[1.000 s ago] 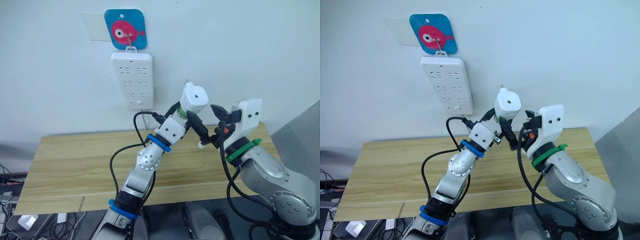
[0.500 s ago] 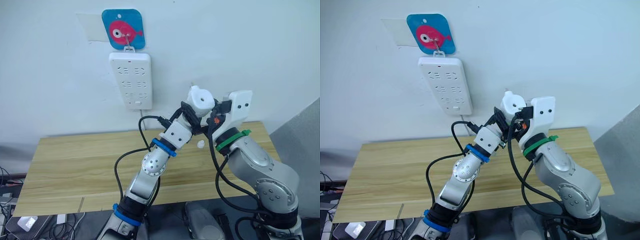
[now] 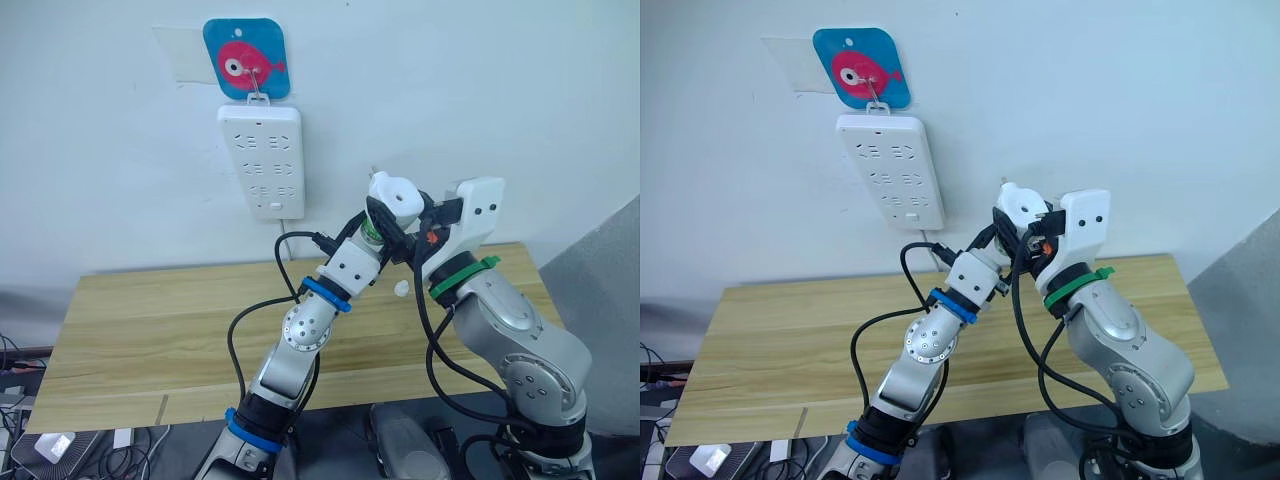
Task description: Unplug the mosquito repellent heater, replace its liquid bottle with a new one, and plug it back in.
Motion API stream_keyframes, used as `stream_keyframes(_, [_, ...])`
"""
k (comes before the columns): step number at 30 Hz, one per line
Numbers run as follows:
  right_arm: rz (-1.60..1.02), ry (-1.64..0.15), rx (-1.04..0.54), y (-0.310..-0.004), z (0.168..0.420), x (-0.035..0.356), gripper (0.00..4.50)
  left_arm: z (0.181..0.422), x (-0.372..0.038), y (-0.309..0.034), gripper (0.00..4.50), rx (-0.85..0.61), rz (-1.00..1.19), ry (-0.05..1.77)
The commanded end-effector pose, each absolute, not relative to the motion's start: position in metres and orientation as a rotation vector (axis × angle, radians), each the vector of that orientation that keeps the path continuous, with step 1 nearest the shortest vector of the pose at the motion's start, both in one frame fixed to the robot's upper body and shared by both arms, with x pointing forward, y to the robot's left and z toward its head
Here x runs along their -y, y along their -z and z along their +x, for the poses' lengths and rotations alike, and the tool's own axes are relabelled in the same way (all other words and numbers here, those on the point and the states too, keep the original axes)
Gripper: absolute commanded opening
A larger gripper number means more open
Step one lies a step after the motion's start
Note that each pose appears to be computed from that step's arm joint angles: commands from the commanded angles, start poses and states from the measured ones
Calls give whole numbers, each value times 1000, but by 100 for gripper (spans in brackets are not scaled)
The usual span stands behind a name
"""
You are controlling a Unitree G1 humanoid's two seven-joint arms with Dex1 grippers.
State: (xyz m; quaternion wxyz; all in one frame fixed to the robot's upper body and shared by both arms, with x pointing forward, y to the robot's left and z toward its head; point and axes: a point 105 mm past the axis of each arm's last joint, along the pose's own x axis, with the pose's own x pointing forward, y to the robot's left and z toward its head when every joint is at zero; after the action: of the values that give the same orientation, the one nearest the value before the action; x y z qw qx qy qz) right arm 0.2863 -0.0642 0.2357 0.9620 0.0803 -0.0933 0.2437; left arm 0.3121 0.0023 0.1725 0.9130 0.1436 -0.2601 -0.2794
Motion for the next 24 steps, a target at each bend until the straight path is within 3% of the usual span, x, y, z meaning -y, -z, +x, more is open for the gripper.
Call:
stream_keyframes(1, [168, -514, 253, -249, 282, 64, 296, 300, 2, -189, 324, 597, 237, 608])
stream_keyframes(4, [155, -510, 262, -250, 285, 68, 296, 295, 0, -187, 416, 559, 176, 678])
stream_keyframes(6, [136, -512, 267, -251, 287, 72, 296, 288, -5, -187, 450, 532, 136, 732])
stream_keyframes(17, [64, -614, 272, -247, 290, 78, 296, 265, -82, -196, 450, 373, 115, 822])
stream_keyframes(24, [33, -706, 270, -245, 284, 72, 296, 276, -150, -223, 450, 260, 154, 791])
